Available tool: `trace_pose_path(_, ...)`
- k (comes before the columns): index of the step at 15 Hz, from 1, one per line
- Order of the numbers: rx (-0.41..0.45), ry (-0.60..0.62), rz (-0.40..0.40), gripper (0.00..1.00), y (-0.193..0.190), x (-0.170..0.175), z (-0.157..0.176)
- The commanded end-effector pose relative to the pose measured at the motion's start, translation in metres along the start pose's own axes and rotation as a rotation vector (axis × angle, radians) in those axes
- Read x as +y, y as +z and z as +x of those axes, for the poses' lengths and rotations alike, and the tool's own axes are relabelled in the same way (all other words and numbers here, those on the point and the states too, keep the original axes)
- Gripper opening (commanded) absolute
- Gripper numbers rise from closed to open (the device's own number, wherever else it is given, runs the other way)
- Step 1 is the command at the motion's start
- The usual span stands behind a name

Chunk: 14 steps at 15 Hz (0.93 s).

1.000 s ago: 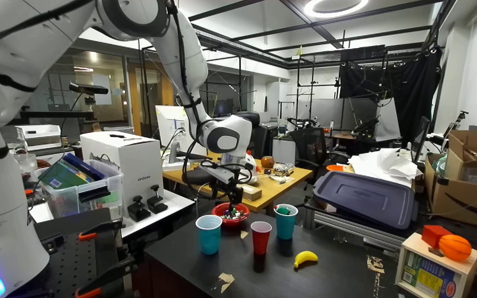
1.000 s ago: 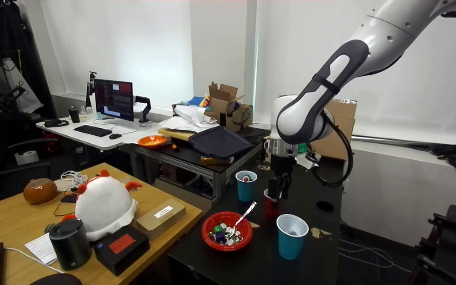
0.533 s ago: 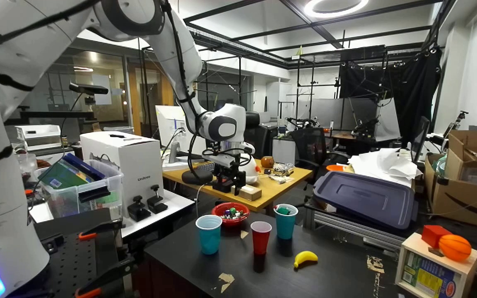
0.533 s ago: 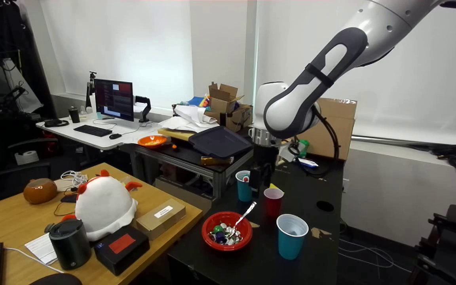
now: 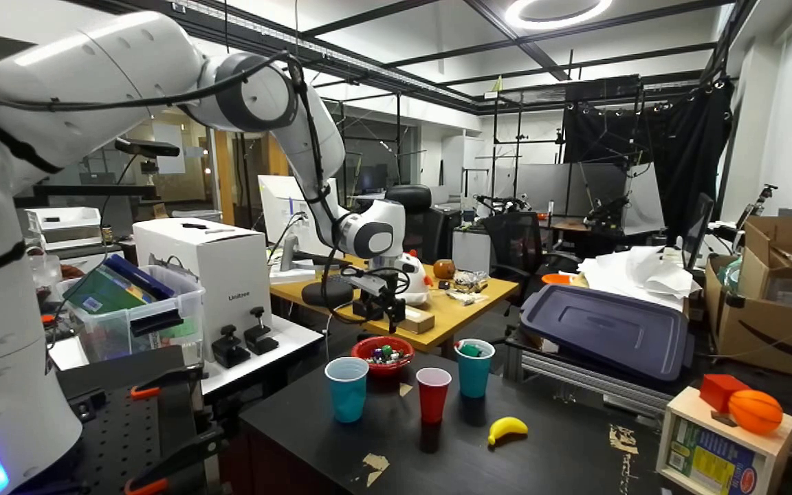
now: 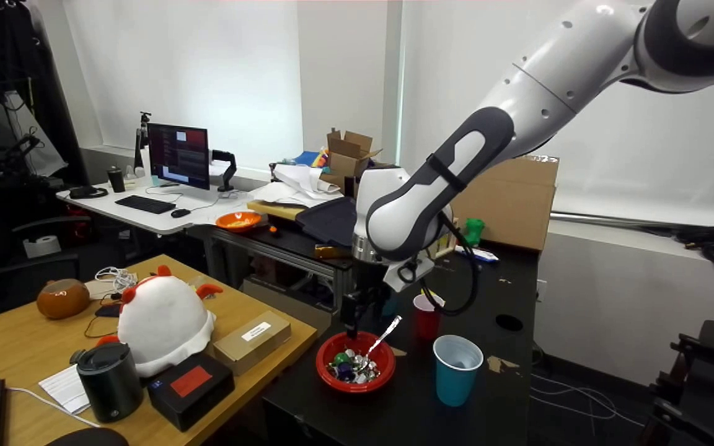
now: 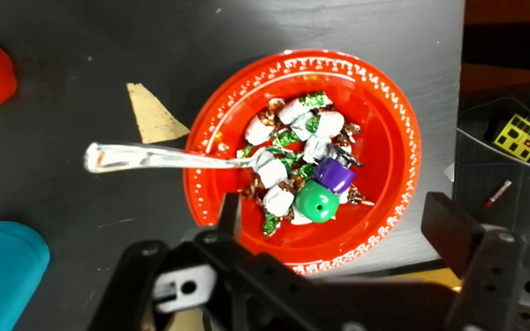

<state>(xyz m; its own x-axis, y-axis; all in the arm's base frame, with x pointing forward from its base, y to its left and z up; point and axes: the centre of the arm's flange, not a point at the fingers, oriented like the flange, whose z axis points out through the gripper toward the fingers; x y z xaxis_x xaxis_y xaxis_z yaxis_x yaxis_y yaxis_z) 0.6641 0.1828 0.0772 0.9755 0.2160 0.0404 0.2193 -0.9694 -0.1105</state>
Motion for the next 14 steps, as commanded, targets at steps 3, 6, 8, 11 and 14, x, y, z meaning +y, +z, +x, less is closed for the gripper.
trace_pose_path(3, 0.025, 0.148, 0.034, 1.00, 0.050, -0.044, 0.049)
trace_pose_path(6, 0.032, 0.257, 0.031, 1.00, 0.063, -0.055, 0.054)
trace_pose_path(8, 0.032, 0.369, 0.035, 1.00, 0.063, -0.049, 0.052)
trace_pose_path(11, 0.058, 0.492, 0.064, 1.00, 0.045, -0.033, 0.046)
trace_pose_path(14, 0.037, 0.565, 0.070, 1.00, 0.044, -0.023, 0.047)
